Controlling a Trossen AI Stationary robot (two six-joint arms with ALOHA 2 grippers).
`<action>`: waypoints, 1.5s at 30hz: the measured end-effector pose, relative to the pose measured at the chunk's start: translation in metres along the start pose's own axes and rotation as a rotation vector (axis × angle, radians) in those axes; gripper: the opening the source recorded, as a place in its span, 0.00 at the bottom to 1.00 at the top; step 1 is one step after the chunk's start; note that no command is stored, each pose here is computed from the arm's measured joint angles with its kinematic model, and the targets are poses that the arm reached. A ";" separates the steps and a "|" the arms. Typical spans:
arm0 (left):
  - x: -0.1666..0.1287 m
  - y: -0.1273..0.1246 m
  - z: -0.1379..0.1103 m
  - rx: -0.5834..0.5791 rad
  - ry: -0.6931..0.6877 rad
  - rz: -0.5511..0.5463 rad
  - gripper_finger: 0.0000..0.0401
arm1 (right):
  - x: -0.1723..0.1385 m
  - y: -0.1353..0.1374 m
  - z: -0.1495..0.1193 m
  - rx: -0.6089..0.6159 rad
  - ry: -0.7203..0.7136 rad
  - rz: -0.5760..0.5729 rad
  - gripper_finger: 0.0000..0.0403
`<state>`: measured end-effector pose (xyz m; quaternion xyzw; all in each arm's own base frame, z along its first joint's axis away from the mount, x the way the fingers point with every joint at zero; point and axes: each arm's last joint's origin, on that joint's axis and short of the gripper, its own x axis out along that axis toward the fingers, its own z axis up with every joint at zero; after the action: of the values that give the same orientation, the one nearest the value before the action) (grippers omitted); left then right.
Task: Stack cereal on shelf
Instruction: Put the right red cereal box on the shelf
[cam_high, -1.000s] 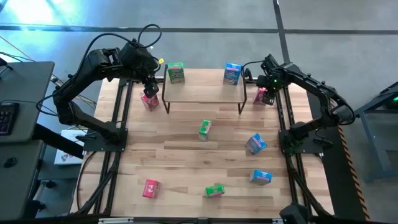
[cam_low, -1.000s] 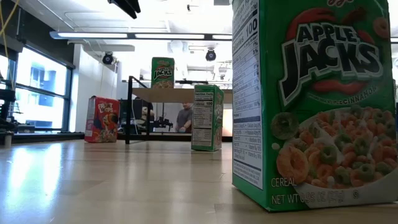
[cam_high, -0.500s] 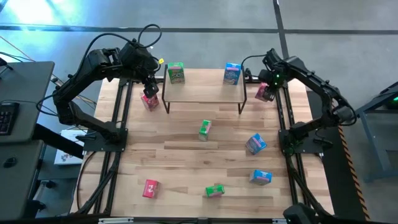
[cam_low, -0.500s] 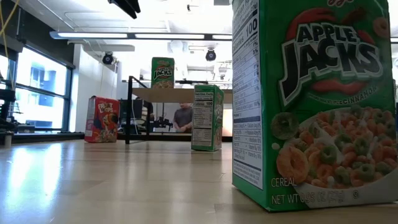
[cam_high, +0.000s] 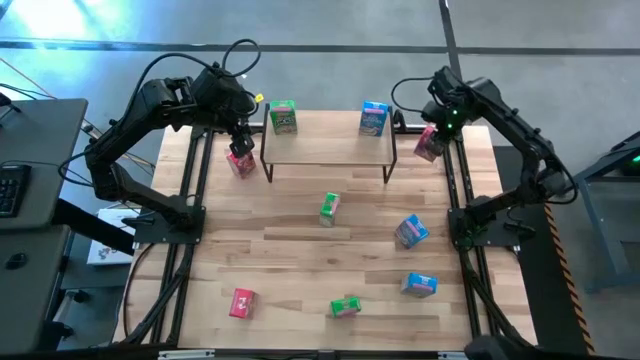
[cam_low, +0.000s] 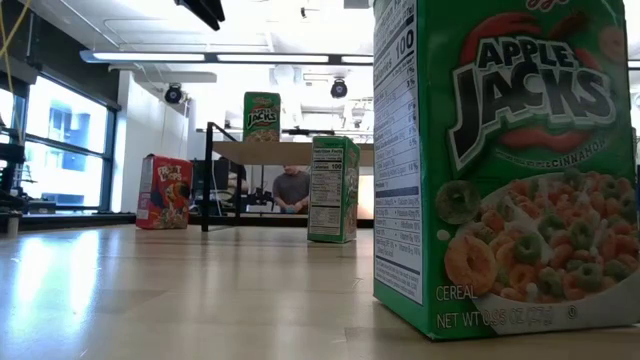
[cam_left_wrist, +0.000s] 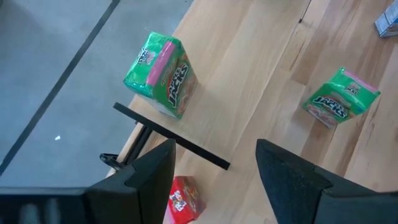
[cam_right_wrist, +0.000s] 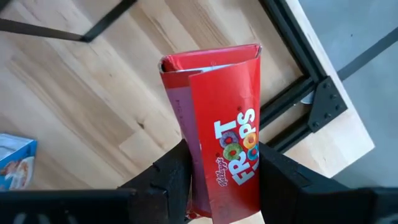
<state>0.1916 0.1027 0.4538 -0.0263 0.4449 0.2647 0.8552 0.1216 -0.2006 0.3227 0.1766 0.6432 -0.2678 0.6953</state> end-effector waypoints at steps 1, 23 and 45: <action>0.000 0.000 0.000 0.001 0.002 0.009 0.55 | -0.004 0.001 0.000 -0.007 -0.002 0.000 0.35; 0.024 0.002 0.009 0.031 0.075 0.155 0.62 | -0.075 0.035 0.005 0.074 -0.135 -0.050 0.35; 0.024 0.002 0.009 0.034 0.075 0.152 0.62 | -0.143 0.066 0.006 -0.020 -0.472 0.040 0.35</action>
<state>0.2088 0.1169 0.4416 0.0121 0.4817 0.3202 0.8156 0.1617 -0.1311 0.4578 0.1148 0.4618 -0.2815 0.8332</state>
